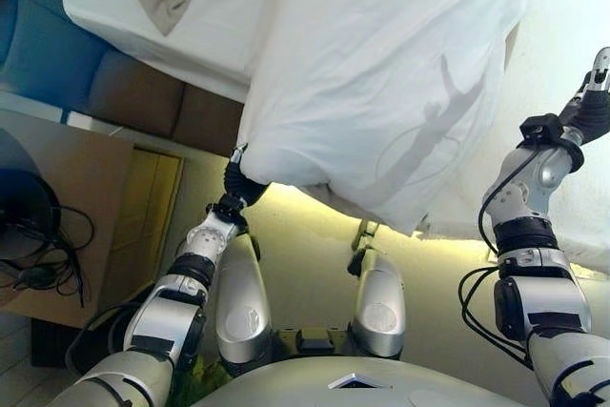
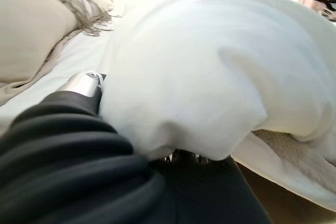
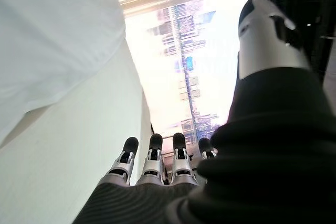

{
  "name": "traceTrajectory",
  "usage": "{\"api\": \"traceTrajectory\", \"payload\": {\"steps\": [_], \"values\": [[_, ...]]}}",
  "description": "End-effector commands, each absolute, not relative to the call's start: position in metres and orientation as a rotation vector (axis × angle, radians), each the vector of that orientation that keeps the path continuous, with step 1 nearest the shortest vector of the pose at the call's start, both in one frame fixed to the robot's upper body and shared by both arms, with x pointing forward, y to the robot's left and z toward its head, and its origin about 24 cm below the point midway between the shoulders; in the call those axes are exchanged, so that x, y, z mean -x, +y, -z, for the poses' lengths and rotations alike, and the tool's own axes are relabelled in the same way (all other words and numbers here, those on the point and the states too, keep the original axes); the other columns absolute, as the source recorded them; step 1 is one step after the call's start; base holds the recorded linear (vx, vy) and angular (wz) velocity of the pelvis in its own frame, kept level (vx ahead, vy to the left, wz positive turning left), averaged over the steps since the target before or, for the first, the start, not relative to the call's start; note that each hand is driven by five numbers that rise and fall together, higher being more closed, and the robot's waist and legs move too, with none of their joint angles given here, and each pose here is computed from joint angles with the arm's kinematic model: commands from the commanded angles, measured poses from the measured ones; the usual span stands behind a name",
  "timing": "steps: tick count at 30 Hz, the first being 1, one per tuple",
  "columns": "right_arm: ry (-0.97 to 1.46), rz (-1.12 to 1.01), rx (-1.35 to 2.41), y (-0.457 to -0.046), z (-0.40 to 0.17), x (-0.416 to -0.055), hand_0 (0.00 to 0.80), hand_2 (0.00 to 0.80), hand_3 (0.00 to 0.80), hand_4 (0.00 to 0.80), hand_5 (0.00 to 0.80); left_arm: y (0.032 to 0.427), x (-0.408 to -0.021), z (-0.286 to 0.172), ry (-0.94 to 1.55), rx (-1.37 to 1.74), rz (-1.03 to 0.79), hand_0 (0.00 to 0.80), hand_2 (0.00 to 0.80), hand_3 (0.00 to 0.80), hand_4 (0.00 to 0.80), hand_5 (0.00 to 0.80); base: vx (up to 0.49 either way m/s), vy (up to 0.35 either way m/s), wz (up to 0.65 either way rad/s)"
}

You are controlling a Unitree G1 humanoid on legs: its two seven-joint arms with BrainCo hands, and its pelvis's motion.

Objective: Make the bed neatly

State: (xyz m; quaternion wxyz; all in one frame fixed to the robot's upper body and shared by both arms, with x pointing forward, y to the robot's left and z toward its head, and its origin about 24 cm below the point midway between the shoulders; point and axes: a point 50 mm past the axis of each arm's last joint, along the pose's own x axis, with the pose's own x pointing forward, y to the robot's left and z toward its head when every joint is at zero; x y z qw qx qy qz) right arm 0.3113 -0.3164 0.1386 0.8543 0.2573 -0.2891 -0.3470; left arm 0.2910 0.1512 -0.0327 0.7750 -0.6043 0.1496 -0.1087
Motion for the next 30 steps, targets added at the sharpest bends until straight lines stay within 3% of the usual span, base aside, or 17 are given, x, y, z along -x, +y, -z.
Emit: {"api": "traceTrajectory", "payload": {"steps": [1, 10, 16, 17, 18, 19, 30], "values": [[-0.644, 0.765, -0.403, -0.329, -0.131, -0.290, 0.000, 0.000, 0.000, 0.000, 0.000, 0.229, -0.241, 0.062, 0.191, 1.333, -0.025, 0.800, 0.800, 0.800, 0.800, 0.800, 0.181, 0.038, 0.01], [-0.500, 0.784, -0.297, -0.336, -0.101, -0.273, 0.000, 0.000, 0.000, 0.000, 0.000, 0.250, -0.157, 0.111, 0.379, 1.353, -0.290, 0.800, 0.800, 0.800, 0.800, 0.800, 0.212, 0.066, 0.05], [-0.469, 0.791, -0.260, -0.342, -0.090, -0.266, 0.000, 0.000, 0.000, 0.000, 0.000, 0.248, -0.134, 0.124, 0.479, 1.338, -0.327, 0.800, 0.800, 0.800, 0.800, 0.800, 0.069, 0.054, -0.02], [-0.468, 0.793, -0.257, -0.344, -0.089, -0.265, 0.000, 0.000, 0.000, 0.000, 0.000, 0.248, -0.131, 0.126, 0.508, 1.328, -0.341, 0.753, 0.753, 0.753, 0.753, 0.753, 0.028, 0.034, 0.14], [-0.469, 0.793, -0.255, -0.344, -0.089, -0.265, 0.000, 0.000, 0.000, 0.000, 0.000, 0.247, -0.129, 0.127, 0.522, 1.325, -0.350, 0.483, 0.483, 0.483, 0.483, 0.483, 0.013, 0.020, 0.10], [-0.470, 0.793, -0.252, -0.345, -0.089, -0.264, 0.000, 0.000, 0.000, 0.000, 0.000, 0.247, -0.124, 0.130, 0.551, 1.312, -0.367, 0.000, 0.000, 0.000, 0.000, 0.000, 0.002, 0.013, 0.07], [-0.477, 0.755, -0.269, -0.358, -0.105, -0.269, 0.000, 0.000, 0.000, 0.000, 0.000, 0.262, -0.106, 0.134, 0.545, 1.316, -0.493, 0.000, 0.000, 0.000, 0.000, 0.000, 0.000, -0.001, 0.09]]}}
